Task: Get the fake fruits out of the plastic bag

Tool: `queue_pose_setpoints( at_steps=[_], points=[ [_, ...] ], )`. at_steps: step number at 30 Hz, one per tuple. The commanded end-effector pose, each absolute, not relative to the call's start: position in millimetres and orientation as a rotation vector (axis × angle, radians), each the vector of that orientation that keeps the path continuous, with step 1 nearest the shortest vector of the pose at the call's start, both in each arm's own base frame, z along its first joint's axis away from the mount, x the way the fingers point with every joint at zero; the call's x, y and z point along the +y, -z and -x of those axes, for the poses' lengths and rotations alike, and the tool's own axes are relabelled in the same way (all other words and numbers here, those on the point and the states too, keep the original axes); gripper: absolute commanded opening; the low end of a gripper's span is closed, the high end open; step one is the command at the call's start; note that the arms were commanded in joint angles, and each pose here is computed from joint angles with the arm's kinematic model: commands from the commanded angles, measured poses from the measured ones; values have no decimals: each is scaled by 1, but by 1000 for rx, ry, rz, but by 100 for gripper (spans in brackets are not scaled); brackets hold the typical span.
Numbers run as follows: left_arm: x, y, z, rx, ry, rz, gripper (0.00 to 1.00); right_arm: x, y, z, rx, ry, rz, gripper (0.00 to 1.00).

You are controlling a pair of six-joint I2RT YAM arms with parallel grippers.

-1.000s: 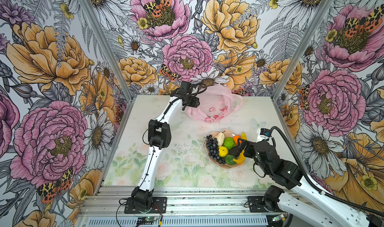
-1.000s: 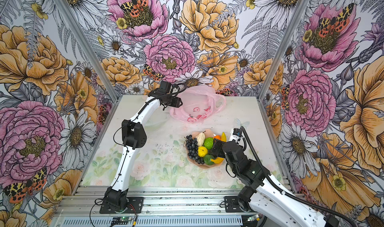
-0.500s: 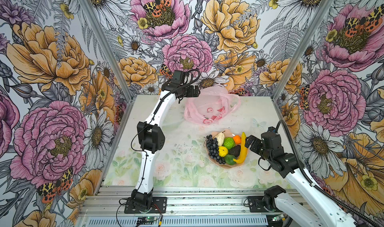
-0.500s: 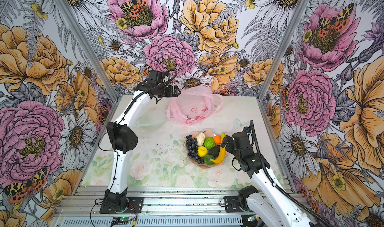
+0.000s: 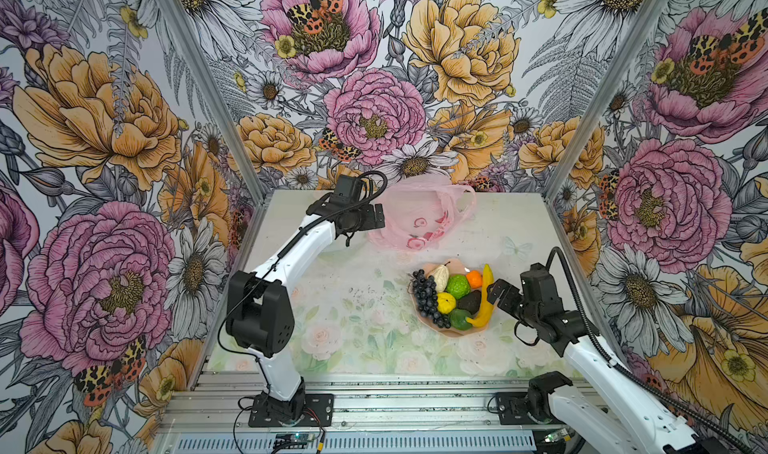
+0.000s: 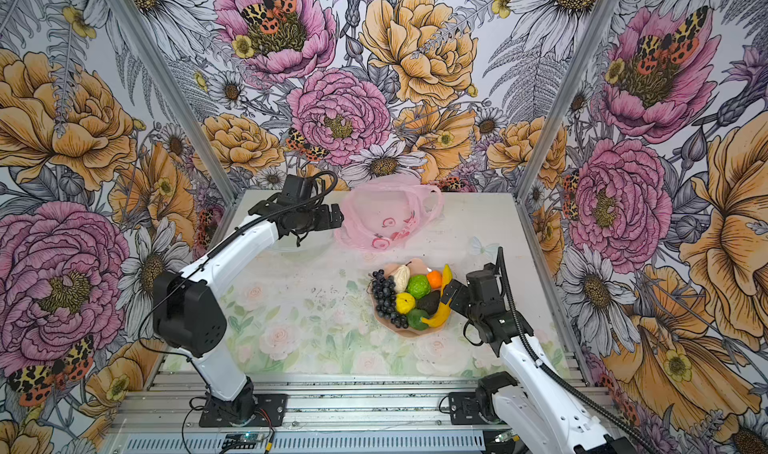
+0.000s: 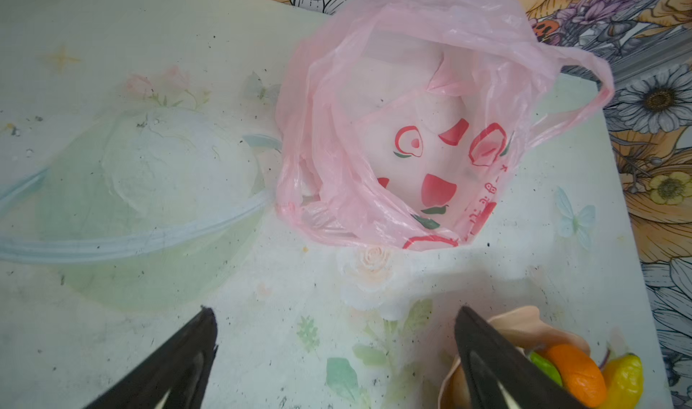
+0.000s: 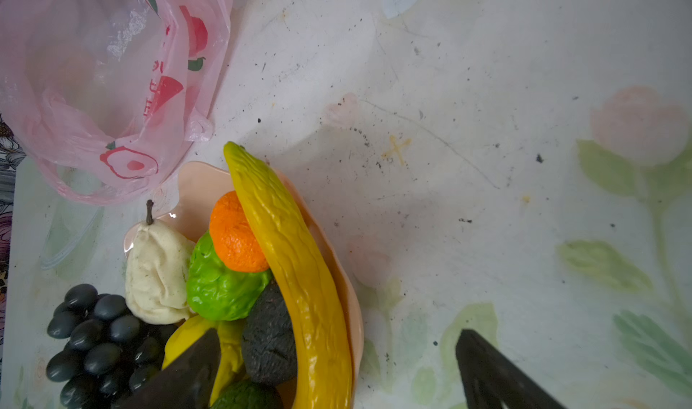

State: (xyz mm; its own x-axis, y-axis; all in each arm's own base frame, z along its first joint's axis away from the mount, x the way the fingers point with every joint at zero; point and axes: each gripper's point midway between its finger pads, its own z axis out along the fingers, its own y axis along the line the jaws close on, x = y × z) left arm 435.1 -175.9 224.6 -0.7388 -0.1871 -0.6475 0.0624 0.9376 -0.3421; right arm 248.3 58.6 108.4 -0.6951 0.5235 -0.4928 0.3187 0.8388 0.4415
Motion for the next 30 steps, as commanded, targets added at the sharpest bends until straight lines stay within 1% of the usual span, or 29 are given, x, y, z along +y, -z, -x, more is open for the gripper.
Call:
queue_pose_setpoints(
  at_steps=[1,8,12,19,25,30],
  points=[
    [-168,-257,-437,2129,539,209,99,77,-110,-262,2344,-578,-598,100],
    [-159,-230,-401,2101,587,238,99,90,-90,-272,2353,-673,-611,99],
    [-154,-215,-389,2116,572,236,99,103,-91,-278,2330,-763,-599,100],
    [-139,-188,-376,2164,492,254,99,120,-95,-285,2306,-853,-572,97],
    [-130,-178,-369,2174,468,275,99,141,-90,-293,2313,-899,-543,93],
    [-123,-165,-364,2197,440,292,99,159,-93,-302,2304,-928,-513,93]
  ],
)
